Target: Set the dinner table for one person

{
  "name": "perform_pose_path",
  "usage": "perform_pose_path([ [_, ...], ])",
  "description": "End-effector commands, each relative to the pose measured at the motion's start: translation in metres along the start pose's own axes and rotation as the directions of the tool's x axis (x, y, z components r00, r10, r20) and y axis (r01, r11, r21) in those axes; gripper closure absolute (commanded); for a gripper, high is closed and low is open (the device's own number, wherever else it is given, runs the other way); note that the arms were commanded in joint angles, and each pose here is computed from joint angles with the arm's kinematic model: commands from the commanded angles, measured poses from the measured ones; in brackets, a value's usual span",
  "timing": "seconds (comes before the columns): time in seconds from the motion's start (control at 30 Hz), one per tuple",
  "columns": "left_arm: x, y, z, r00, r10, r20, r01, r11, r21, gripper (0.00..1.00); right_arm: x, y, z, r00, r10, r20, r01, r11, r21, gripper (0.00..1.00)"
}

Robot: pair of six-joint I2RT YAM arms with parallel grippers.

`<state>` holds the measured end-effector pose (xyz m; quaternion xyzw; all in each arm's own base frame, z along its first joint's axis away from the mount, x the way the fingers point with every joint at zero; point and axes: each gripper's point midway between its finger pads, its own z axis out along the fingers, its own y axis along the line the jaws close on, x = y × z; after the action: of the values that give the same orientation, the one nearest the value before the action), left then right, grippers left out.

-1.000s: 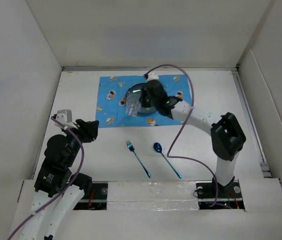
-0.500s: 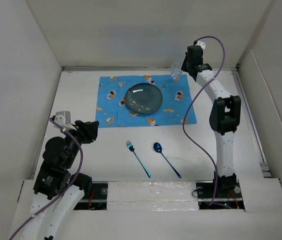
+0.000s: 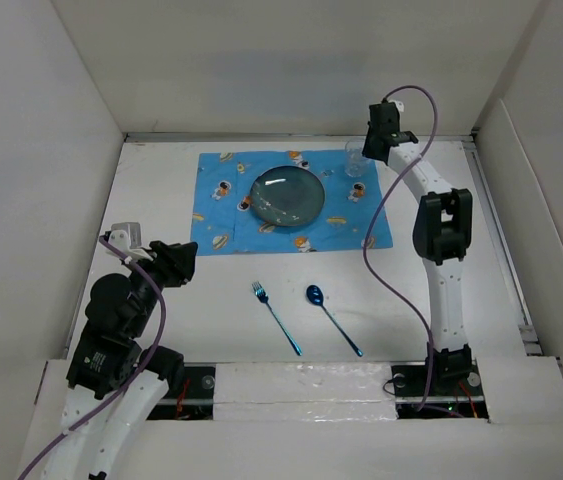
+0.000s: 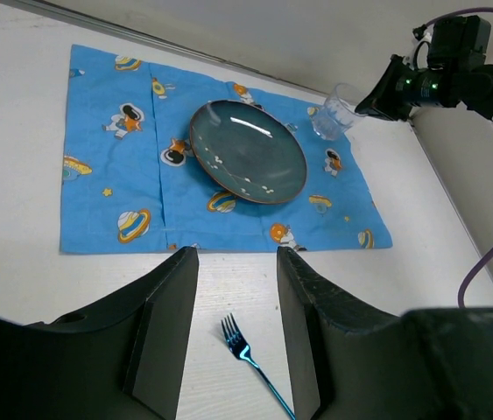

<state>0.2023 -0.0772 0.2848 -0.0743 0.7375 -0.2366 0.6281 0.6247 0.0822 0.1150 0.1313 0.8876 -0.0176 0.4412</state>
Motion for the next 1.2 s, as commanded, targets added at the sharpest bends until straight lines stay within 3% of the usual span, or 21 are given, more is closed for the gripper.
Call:
perform_pose_path([
  [0.0, -0.009, -0.008, 0.002, 0.999, -0.001, 0.035, 0.000, 0.999, 0.032, 0.62, -0.044, -0.004, -0.009, 0.994, 0.026, 0.109, -0.027, 1.000, 0.010, 1.00],
  [0.1, -0.009, -0.007, 0.002, 0.999, 0.001, 0.034, -0.002, 1.000, 0.030, 0.62, -0.038, -0.006, -0.004, 0.996, 0.019, 0.093, -0.021, 0.999, 0.024, 1.00],
  [0.13, -0.008, -0.007, 0.003, 1.000, 0.000, 0.028, 0.000, 1.000, 0.028, 0.62, -0.036, -0.011, 0.001, 0.996, 0.020, 0.086, -0.023, 0.999, 0.031, 0.93],
  [0.23, -0.009, -0.008, 0.002, 0.999, 0.000, 0.034, -0.002, 0.999, 0.033, 0.62, -0.032, -0.010, 0.003, 0.997, 0.021, 0.074, -0.024, 0.999, 0.027, 0.87],
  [0.27, -0.009, -0.007, 0.002, 0.999, 0.001, 0.034, -0.002, 1.000, 0.031, 0.62, -0.032, -0.010, 0.003, 0.997, 0.023, 0.077, -0.025, 0.999, 0.023, 0.78],
  [0.43, -0.010, -0.008, 0.001, 0.999, 0.001, 0.039, -0.003, 0.999, 0.037, 0.62, -0.038, -0.012, -0.005, 0.996, 0.040, 0.083, -0.040, 0.999, 0.004, 0.60],
  [0.57, -0.010, -0.008, 0.000, 0.999, 0.001, 0.040, -0.003, 0.999, 0.038, 0.61, -0.074, -0.020, -0.038, 0.987, 0.076, 0.141, -0.073, 0.997, -0.027, 0.47],
  [0.67, -0.011, -0.009, -0.001, 0.999, 0.001, 0.044, -0.002, 0.999, 0.040, 0.62, -0.087, -0.022, -0.066, 0.981, 0.082, 0.174, -0.074, 0.996, -0.053, 0.45],
  [0.7, -0.010, -0.009, 0.000, 0.999, -0.001, 0.041, -0.001, 0.999, 0.040, 0.62, -0.110, -0.023, -0.100, 0.968, 0.098, 0.232, -0.082, 0.994, -0.077, 0.45],
  [0.73, -0.010, -0.010, 0.000, 0.999, 0.001, 0.038, -0.003, 0.999, 0.047, 0.62, -0.119, -0.014, -0.119, 0.958, 0.106, 0.267, -0.077, 0.990, -0.115, 0.47],
  [0.77, -0.010, -0.010, 0.000, 0.999, 0.002, 0.039, -0.004, 0.999, 0.051, 0.63, -0.119, 0.001, -0.153, 0.948, 0.115, 0.298, -0.057, 0.979, -0.196, 0.73],
  [0.8, -0.010, -0.010, 0.000, 0.999, 0.002, 0.039, -0.004, 0.999, 0.051, 0.63, -0.106, -0.002, -0.165, 0.956, 0.107, 0.275, -0.047, 0.976, -0.214, 0.73],
  [0.87, -0.009, -0.009, 0.001, 0.999, 0.000, 0.035, -0.001, 0.999, 0.042, 0.71, -0.097, 0.035, -0.209, 0.934, 0.125, 0.336, 0.005, 0.932, -0.362, 1.00],
  [1.0, -0.008, -0.009, 0.002, 0.999, 0.003, 0.035, -0.004, 0.999, 0.045, 0.94, 0.002, 0.088, -0.284, 0.944, 0.115, 0.311, 0.095, 0.804, -0.587, 1.00],
  [1.07, -0.006, -0.009, 0.004, 1.000, 0.001, 0.021, -0.002, 0.999, 0.042, 0.96, 0.075, 0.103, -0.317, 0.965, 0.083, 0.248, 0.106, 0.742, -0.662, 1.00],
  [1.13, -0.004, -0.011, 0.005, 1.000, 0.003, 0.013, -0.004, 0.998, 0.055, 0.96, 0.132, 0.094, -0.329, 0.982, 0.025, 0.188, 0.107, 0.743, -0.661, 1.00],
  [1.17, -0.004, -0.011, 0.004, 1.000, 0.005, 0.015, -0.006, 0.998, 0.058, 0.95, 0.163, 0.103, -0.349, 0.987, -0.031, 0.157, 0.133, 0.706, -0.696, 1.00],
])
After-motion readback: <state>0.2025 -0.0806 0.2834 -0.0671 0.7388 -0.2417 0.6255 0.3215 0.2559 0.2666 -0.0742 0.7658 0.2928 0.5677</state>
